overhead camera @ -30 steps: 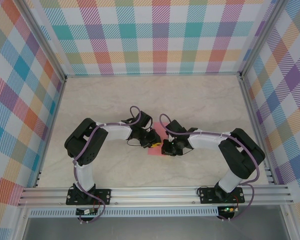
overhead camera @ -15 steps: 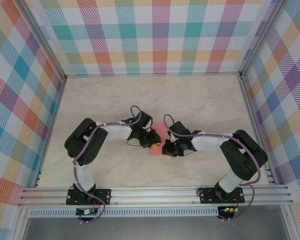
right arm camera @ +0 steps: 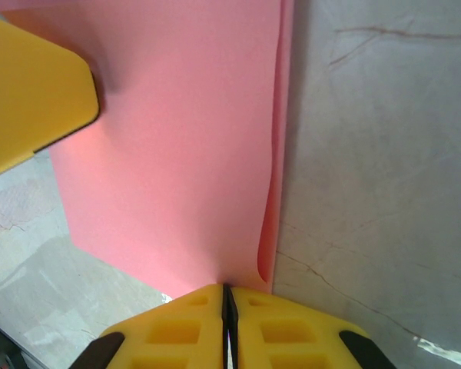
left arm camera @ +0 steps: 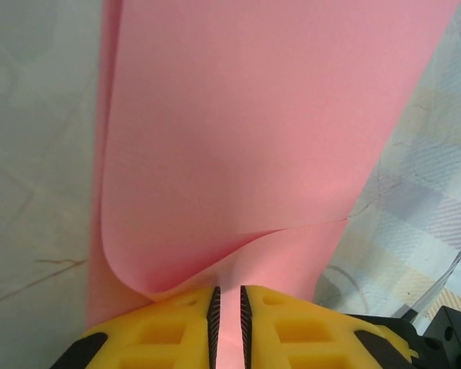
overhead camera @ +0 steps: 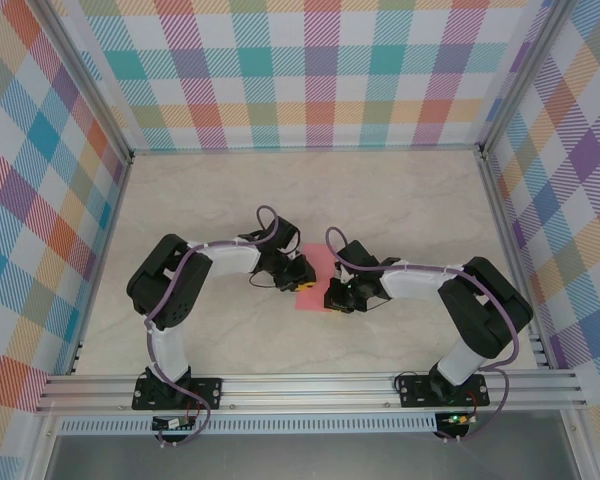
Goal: Fold a paper plane with a square sheet of paper (pick it up from the middle)
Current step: Fold the triangle a second time at the center of the table.
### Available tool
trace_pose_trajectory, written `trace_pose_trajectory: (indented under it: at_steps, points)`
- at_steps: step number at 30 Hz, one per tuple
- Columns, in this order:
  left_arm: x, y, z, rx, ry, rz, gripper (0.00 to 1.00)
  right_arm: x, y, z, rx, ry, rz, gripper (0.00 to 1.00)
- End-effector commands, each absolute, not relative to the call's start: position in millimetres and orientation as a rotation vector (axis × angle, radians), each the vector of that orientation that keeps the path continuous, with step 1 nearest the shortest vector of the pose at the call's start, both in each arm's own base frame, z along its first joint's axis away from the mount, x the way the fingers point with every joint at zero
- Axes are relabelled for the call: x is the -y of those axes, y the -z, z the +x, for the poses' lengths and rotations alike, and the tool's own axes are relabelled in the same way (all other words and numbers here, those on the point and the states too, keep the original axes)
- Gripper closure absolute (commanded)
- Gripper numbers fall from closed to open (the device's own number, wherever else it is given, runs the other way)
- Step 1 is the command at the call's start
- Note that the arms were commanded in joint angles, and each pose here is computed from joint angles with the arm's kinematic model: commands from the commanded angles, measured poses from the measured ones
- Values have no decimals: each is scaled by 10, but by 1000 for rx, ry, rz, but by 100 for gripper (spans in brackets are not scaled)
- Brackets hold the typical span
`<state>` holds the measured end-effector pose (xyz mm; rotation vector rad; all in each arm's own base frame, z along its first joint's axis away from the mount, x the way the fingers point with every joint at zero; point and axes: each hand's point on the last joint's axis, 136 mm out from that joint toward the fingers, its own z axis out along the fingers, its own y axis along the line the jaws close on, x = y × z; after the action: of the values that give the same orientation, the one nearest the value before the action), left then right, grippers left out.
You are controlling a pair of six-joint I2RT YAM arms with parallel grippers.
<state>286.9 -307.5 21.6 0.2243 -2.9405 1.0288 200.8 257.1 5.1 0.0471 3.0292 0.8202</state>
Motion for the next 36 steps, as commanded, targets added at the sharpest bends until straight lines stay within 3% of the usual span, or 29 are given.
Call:
trace_pose_trajectory:
  at_steps: [1, 12, 19, 23, 31, 36]
  points:
    - [2821, -88, 3050, 3023, -886, 277, 82, -1909, 498, 1433, -3316, -355, 167, 89]
    - [2545, -115, 3290, 3112, -733, 290, 82, -1908, 480, 1449, -3309, -351, 170, 89]
    - [2616, -683, 3455, 3200, -853, 215, 81, -1967, 421, 1500, -3287, -390, 164, 89]
    - [2688, -903, 3317, 3186, -1001, 191, 81, -2067, 308, 1586, -3251, -458, 141, 89]
    - [2980, -733, 2941, 3043, -1196, 156, 83, -2578, -349, 2001, -3032, -796, 14, 83]
    - [3186, -712, 2869, 2954, -1303, 99, 84, -2672, -490, 2120, -2975, -845, 7, 82]
